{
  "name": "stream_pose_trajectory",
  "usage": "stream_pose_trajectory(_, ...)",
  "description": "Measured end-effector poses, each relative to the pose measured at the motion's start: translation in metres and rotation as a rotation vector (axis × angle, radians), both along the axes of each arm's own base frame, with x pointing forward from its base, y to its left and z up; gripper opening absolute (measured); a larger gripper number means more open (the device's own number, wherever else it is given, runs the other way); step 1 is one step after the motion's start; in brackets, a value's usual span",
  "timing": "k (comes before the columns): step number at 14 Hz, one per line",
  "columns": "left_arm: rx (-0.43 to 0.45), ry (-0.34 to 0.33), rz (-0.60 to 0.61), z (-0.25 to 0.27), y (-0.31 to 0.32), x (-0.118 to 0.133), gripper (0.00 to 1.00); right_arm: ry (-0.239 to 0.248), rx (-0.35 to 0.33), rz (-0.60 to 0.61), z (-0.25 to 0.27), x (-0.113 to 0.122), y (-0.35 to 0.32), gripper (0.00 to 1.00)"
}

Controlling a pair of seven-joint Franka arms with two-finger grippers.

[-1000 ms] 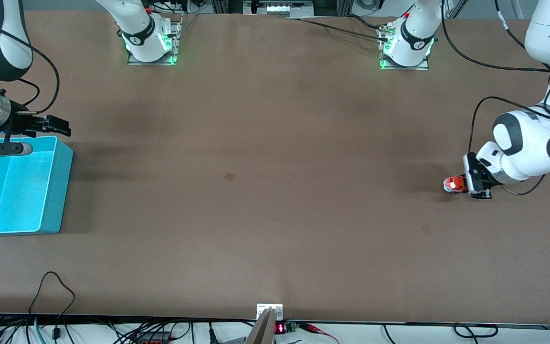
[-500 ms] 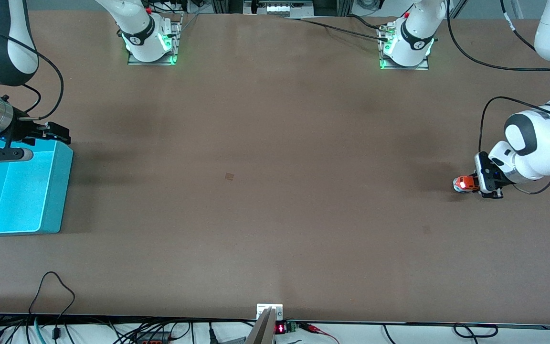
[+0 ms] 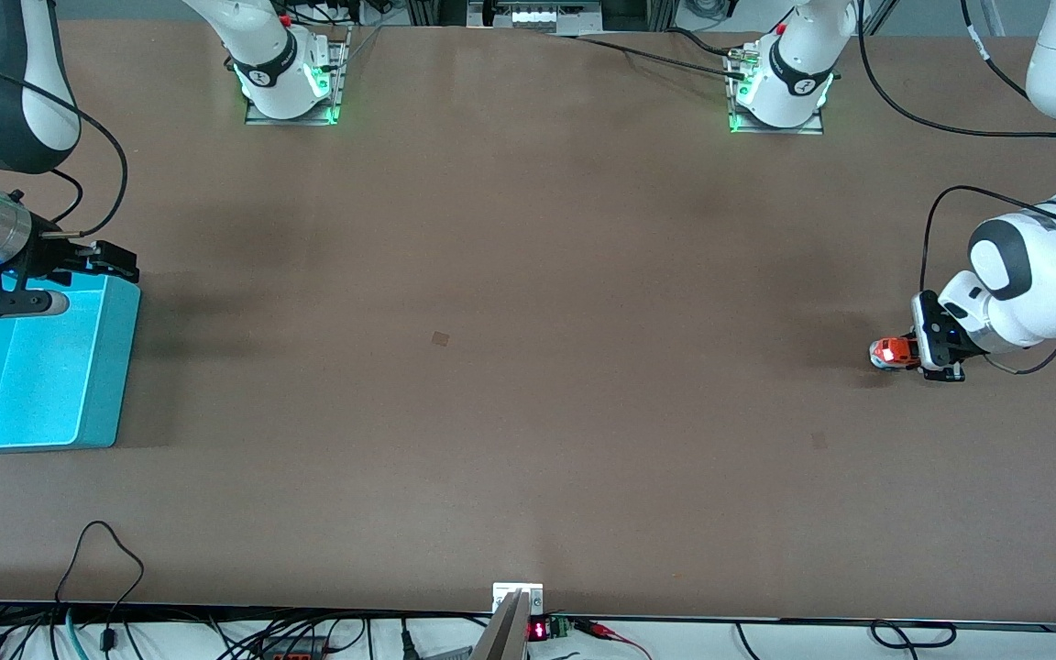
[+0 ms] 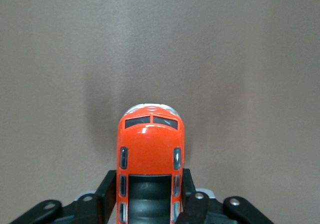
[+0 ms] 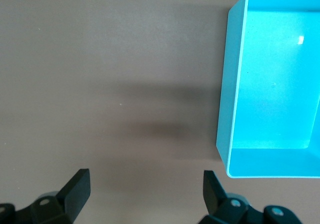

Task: Wind up bus and store in blue box
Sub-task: 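Open the left gripper to release the bus and lift away, then retract the left gripper while the bus rolls toward the blue box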

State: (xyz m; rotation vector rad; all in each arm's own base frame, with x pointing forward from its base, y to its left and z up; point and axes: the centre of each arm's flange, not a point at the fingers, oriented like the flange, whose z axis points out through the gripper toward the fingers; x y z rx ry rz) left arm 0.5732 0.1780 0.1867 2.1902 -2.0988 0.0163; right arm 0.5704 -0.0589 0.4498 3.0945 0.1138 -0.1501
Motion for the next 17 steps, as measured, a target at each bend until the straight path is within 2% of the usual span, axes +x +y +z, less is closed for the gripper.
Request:
stream_pose_trajectory(4,-0.056,0.135,-0.027,0.008,-0.004,0.013,0.98,0.000,0.000,0.000,0.000,0.000,0.000,1.00)
stream_pose_trajectory(11,-0.065,0.175,-0.025,0.035,-0.010,0.020,1.00,0.002,0.000,0.003,-0.001,0.000,0.000,1.00)
stream_pose_trajectory(17,-0.044,0.209,0.065,0.068,-0.026,0.020,1.00,0.005,0.001,0.007,-0.003,0.000,0.000,1.00)
